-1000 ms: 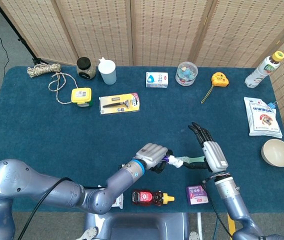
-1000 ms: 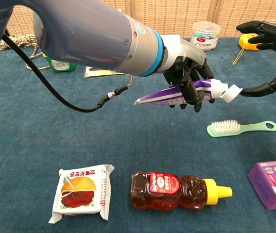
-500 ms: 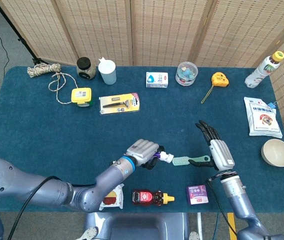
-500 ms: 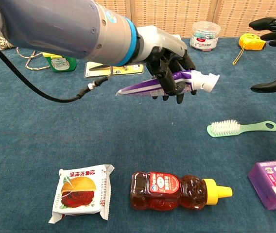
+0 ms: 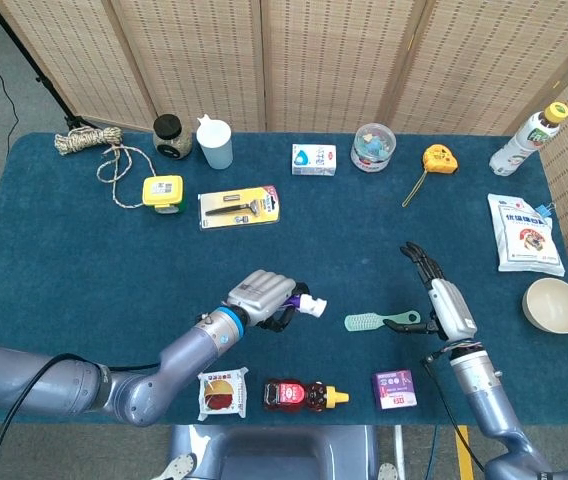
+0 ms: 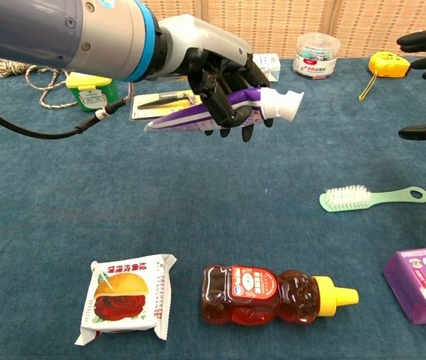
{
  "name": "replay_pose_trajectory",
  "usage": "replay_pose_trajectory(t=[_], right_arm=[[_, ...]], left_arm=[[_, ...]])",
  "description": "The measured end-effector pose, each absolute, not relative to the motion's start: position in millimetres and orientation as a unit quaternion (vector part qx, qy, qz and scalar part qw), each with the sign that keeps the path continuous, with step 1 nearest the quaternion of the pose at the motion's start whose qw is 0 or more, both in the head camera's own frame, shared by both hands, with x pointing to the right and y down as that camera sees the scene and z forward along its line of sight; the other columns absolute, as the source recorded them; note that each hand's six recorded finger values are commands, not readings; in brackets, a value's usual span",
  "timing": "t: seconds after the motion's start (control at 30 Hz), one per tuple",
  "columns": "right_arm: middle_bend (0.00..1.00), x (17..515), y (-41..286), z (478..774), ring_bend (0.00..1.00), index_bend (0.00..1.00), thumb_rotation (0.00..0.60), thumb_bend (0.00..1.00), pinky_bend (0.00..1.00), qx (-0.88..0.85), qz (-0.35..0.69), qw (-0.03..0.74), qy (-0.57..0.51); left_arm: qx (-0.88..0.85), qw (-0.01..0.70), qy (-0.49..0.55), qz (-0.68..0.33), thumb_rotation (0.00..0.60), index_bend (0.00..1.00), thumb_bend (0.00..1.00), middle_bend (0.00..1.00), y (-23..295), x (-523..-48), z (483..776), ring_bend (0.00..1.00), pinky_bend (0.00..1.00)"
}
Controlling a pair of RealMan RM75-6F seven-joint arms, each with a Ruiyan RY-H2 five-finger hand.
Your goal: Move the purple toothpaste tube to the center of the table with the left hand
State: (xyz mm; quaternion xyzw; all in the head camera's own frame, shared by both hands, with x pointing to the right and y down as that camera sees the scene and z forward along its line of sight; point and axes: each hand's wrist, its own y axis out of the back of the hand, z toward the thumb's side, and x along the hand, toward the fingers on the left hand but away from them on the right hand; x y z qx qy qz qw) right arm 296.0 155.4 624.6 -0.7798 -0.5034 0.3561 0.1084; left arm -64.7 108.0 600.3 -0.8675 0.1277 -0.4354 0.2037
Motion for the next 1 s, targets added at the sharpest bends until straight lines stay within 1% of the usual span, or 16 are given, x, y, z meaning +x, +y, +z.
replay_pose_trajectory(t=[0.47, 0.9, 0.97, 1.0], right_arm=[[0.0, 299.9, 153.9, 625.6, 0.0, 0.0, 0.6, 0.0, 0.0, -0.79, 0.322, 0.037, -0.52], [0.0, 302.4, 154.3, 626.6, 0.0, 0.0, 0.598, 0.0, 0.0, -0.792, 0.26, -0.07, -0.548], [0.0, 303.2, 154.4, 627.0, 0.0, 0.0, 0.563, 0.0, 0.0, -0.792, 0.251, -0.084, -0.551], [0.0, 303.9, 154.3, 627.4, 0.0, 0.0, 0.513, 0.0, 0.0, -0.791, 0.246, -0.093, -0.553]], left_arm=[[-0.867, 0.194, 0.125, -0.442, 0.6, 0.46, 1.0, 0.45, 106.6, -74.3, 601.1, 0.45, 0.46], [-0.864, 0.195, 0.145, -0.441, 0.6, 0.46, 1.0, 0.45, 102.0, -76.7, 599.9, 0.45, 0.46], [-0.864, 0.196, 0.146, -0.441, 0.6, 0.46, 1.0, 0.45, 101.7, -76.2, 599.3, 0.45, 0.46], [-0.864, 0.196, 0.146, -0.44, 0.6, 0.46, 1.0, 0.45, 101.5, -76.1, 599.0, 0.45, 0.46]])
